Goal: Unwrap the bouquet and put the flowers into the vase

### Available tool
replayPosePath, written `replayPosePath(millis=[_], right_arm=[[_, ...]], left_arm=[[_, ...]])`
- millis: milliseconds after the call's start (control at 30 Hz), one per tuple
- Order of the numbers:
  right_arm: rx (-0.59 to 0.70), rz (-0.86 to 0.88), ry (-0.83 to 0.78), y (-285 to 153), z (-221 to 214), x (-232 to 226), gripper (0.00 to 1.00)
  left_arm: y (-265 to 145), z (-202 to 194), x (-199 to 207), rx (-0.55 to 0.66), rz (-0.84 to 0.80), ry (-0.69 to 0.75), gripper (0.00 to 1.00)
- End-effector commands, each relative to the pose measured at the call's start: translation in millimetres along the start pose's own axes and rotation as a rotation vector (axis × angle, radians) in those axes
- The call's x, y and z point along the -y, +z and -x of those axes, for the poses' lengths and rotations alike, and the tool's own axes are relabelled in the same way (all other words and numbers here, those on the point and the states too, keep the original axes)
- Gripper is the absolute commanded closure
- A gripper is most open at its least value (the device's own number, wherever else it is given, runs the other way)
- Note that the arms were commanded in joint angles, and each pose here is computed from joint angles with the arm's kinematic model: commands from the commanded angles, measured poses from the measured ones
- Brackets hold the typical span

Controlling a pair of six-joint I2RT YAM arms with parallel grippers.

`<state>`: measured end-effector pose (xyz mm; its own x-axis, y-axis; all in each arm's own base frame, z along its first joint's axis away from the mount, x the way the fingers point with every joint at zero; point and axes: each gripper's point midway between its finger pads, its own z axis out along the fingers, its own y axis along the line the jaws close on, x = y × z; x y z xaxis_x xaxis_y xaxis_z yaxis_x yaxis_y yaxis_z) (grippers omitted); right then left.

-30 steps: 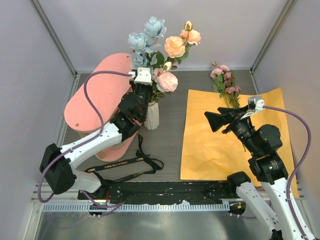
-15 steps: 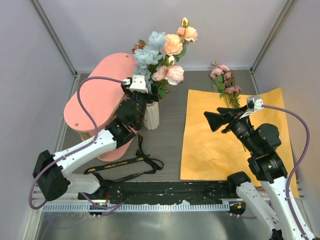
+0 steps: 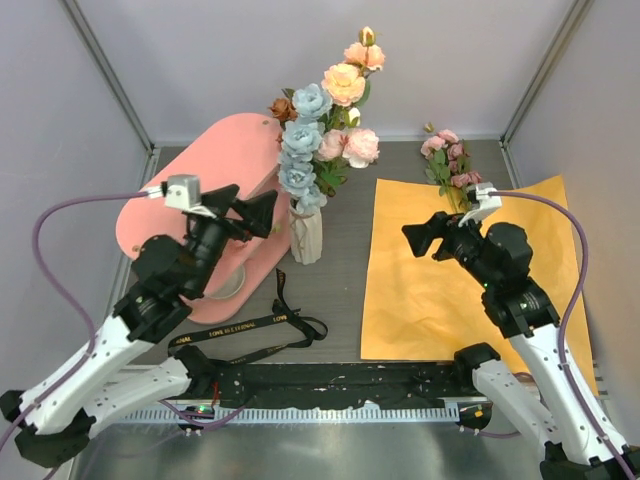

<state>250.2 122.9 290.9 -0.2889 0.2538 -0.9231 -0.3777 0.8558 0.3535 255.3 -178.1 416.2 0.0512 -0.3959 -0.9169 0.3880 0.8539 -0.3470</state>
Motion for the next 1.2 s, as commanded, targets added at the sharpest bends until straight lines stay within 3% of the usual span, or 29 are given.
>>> replayPosePath(millis=[0, 133, 433, 533, 667, 800, 900, 967, 1167], right_arm=[[-0.073, -0.138, -0.066, 5, -9, 28, 0.21], [-0.144, -0.198, -0.081, 16, -28, 45, 0.22], [-0.355, -0.356, -0.129, 34, -74, 86, 0.22], [-0.454, -0.443, -0.214, 40, -87, 107, 0.21], [-0.536, -0.756, -0.465, 41, -69, 167, 0.19], [-0.636, -0.928, -0.652, 65, -71, 212, 0.18], [-0.579, -0.927, -0.597, 93, -57, 237, 0.26], [-0.566, -0.935, -0.569, 110, -55, 256, 0.38], [-0.668, -0.899, -0.680, 136, -80, 290, 0.51]], left_arm=[[-37, -19, 13, -0.131, -0.152, -0.090, 0.06], [-58, -23, 31, -0.165, -0.278, -0.158, 0.06], [-103, -15, 63, -0.210, -0.548, -0.158, 0.06], [-121, -14, 73, -0.232, -0.641, -0.140, 0.05], [-139, -20, 79, -0.271, -0.732, -0.105, 0.05], [-151, -26, 79, -0.310, -0.771, -0.065, 0.04], [-154, -29, 74, -0.330, -0.765, -0.023, 0.04], [-156, -34, 70, -0.352, -0.757, 0.006, 0.04], [-160, -32, 65, -0.335, -0.754, 0.054, 0.04]])
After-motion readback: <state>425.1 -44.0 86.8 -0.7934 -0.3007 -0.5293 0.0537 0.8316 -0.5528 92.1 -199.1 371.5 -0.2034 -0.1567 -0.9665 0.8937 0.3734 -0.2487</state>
